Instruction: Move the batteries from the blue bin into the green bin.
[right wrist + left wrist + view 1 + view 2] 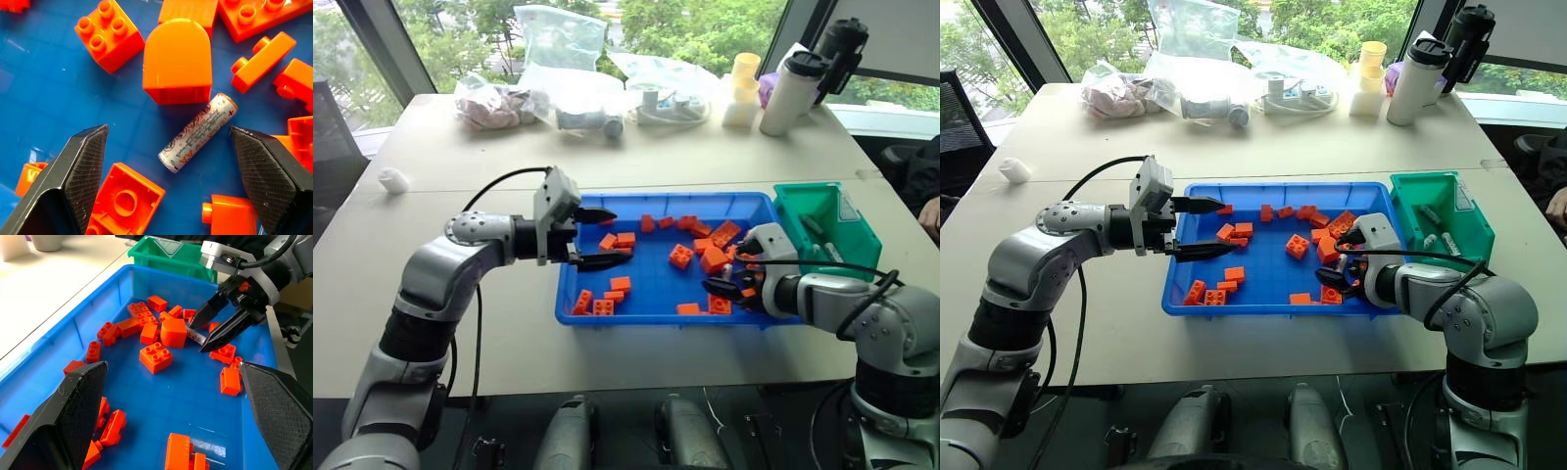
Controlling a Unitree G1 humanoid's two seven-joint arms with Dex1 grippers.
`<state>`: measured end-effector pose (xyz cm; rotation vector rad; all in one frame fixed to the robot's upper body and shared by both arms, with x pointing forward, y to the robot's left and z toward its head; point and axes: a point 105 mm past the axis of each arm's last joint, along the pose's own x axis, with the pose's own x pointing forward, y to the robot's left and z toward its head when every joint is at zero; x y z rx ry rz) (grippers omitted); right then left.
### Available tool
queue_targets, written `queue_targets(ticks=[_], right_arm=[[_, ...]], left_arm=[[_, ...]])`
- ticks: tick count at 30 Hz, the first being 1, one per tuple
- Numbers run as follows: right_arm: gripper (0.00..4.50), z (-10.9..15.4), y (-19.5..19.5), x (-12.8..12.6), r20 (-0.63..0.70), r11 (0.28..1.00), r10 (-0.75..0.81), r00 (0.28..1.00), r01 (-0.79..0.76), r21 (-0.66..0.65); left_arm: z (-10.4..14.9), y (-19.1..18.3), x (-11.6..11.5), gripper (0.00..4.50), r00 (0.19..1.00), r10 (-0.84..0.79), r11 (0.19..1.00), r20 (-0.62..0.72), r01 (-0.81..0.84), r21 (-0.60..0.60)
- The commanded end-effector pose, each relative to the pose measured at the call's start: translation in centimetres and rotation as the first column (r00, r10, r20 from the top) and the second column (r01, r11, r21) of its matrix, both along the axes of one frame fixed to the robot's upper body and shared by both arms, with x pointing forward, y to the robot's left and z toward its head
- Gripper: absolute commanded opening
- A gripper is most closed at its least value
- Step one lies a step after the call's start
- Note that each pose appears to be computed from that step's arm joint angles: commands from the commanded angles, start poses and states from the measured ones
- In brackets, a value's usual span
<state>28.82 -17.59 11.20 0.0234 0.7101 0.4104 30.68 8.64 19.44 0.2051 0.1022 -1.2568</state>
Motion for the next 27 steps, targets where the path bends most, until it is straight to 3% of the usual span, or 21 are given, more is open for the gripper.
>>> queue_targets(ticks=[1,4,10,15,20,23,27], right_arm=[[4.07,-1.1,0.2,0.2,-0.043,1.000,-0.020,0.999,0.019,-0.015],[3.22,-1.7,0.4,0.4,-0.059,0.999,-0.028,0.998,0.025,-0.048],[0.08,-2.2,0.5,0.2,-0.066,0.995,-0.026,0.998,0.019,-0.097],[0.02,-1.2,-0.7,0.7,-0.025,0.993,-0.074,0.997,0.072,-0.093],[0.02,5.1,-1.4,2.3,0.243,0.998,-0.059,0.968,0.057,0.015],[0.02,9.9,-3.2,2.3,0.420,0.995,-0.083,0.904,0.050,0.088],[0.02,11.6,-6.6,2.3,0.488,0.984,-0.178,0.855,0.151,0.095]], left_arm=[[0.9,-0.1,-0.3,4.50,0.999,-0.004,1.000,0.045,0.005,-0.016],[1.0,-0.2,-0.2,4.50,0.999,0.000,1.000,0.051,0.001,-0.019],[1.1,0.0,-0.4,4.50,0.999,0.003,1.000,0.052,-0.001,-0.020],[1.0,-0.1,-0.8,4.50,0.999,-0.023,1.000,0.034,0.023,-0.016],[1.2,-0.7,-0.5,4.50,0.998,-0.030,0.998,0.051,0.032,-0.048],[2.5,-2.5,0.4,4.50,0.994,-0.050,0.992,0.100,0.061,-0.112],[4.0,-5.1,1.5,4.50,0.984,-0.071,0.978,0.164,0.101,-0.185]])
